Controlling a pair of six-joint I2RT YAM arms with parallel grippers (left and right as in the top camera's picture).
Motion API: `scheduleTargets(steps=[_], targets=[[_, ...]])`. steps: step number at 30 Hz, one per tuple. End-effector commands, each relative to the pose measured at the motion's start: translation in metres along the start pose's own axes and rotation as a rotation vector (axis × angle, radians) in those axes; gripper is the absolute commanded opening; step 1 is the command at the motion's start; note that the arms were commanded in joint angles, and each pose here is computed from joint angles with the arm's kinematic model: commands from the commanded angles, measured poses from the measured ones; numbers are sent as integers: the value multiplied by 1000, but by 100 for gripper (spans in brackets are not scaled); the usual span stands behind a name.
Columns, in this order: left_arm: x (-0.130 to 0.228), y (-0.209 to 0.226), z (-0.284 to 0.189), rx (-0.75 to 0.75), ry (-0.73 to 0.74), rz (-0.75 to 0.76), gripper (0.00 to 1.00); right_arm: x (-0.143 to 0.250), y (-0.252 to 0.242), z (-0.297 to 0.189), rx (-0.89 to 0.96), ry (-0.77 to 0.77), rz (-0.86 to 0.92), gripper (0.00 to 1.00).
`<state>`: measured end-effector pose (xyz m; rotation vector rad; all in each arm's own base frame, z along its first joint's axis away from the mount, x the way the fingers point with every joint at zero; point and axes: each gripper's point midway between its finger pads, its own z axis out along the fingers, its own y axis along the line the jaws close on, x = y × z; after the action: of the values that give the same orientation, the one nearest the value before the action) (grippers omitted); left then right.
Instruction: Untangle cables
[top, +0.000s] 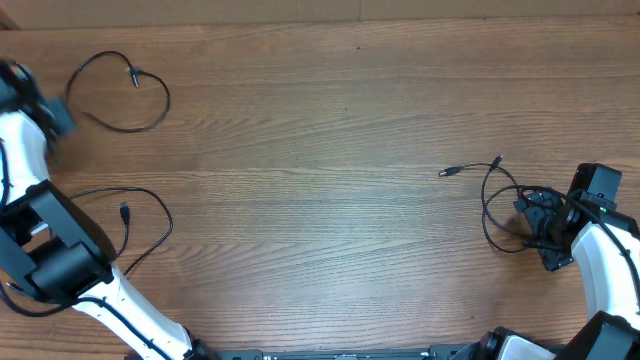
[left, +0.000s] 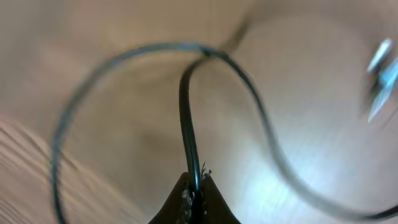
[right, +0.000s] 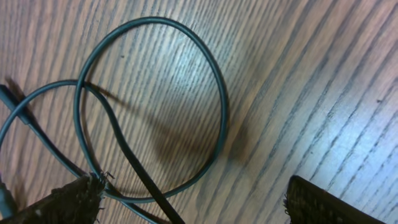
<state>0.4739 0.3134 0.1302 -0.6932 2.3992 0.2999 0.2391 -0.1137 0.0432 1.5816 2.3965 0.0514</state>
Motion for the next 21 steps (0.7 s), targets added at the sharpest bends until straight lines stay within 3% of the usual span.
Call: scheduleTargets(steps=[1, 4, 6, 11, 12, 14, 15, 17, 18, 21], targets=[[-89, 1, -48, 12, -250, -86, 4, 2, 1, 1, 2, 9, -6, 93], [-127, -1, -69, 21, -393, -91, 4, 4, -1, 1, 8, 16, -6, 93], [-130, -5, -68, 33, -402, -99, 4, 5, -2, 1, 12, 20, -6, 93], [-77, -25, -8, 54, -202, -100, 5, 7, -1, 1, 8, 29, -2, 93], [-66, -30, 1, 70, -159, -102, 14, 8, 0, 1, 3, 34, -3, 93], [-47, -45, 12, 122, -87, -89, 44, 10, 1, 1, -5, 45, -2, 93], [-43, -55, 12, 158, -69, -82, 51, 10, 1, 1, -8, 48, -3, 94], [-43, -74, 5, 216, -65, -67, 84, 11, 1, 1, -7, 51, -3, 94], [-45, -83, -2, 240, -72, -56, 96, 11, 1, 1, -9, 54, -3, 95], [-48, -105, -24, 271, -79, -14, 100, 19, 10, 0, -64, 100, -25, 99]])
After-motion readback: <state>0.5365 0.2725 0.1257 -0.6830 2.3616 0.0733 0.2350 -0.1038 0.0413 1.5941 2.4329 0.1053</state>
